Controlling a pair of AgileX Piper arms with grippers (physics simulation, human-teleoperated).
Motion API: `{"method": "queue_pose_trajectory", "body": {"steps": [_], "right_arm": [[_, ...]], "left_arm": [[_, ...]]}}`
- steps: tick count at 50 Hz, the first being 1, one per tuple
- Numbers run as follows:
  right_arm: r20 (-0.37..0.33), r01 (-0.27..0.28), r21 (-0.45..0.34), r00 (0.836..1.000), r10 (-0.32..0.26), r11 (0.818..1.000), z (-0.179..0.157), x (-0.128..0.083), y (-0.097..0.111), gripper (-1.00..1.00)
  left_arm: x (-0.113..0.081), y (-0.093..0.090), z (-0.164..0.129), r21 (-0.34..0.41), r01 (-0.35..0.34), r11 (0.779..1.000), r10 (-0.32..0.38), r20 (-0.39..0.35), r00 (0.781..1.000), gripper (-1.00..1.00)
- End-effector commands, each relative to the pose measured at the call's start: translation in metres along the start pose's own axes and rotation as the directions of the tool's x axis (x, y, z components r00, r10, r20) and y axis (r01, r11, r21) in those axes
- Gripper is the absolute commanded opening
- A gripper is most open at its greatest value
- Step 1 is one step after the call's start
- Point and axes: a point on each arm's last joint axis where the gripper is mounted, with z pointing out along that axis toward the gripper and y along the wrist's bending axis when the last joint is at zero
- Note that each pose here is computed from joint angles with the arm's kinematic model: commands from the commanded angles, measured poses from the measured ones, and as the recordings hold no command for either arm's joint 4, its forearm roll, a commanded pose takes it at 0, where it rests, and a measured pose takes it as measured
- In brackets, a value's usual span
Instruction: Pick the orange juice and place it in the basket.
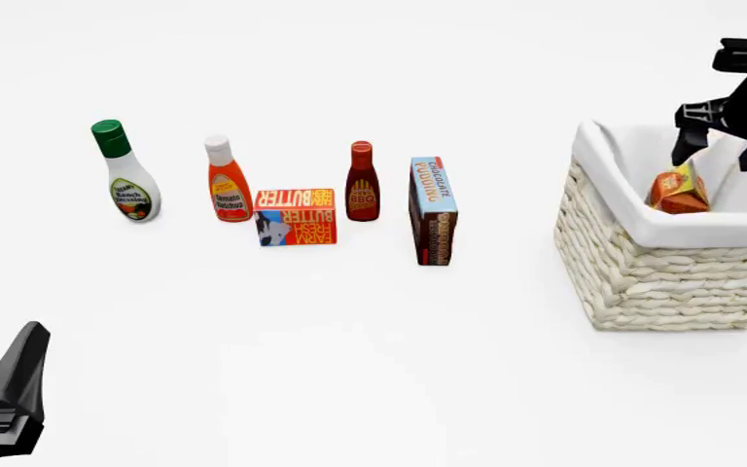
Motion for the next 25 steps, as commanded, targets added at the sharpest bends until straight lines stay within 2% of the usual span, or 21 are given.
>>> {"method": "queue_pose_trajectory", "body": {"steps": [1,25], "right_arm": [[0.006,0.018,-0.003,1.0,-0.018,1.0,-0.005,0.001,0.004,1.0],[0.044,0.03,0.013,0.999,-0.03,0.999,-0.039,0.017,-0.007,1.0]], "left_arm": [[0.001,0.0,0.0,0.003,0.0,1.0,0.0,0.0,1.0,1.0],[0.001,0.0,0.0,0.003,0.0,1.0,0.0,0.0,1.0,1.0]]}}
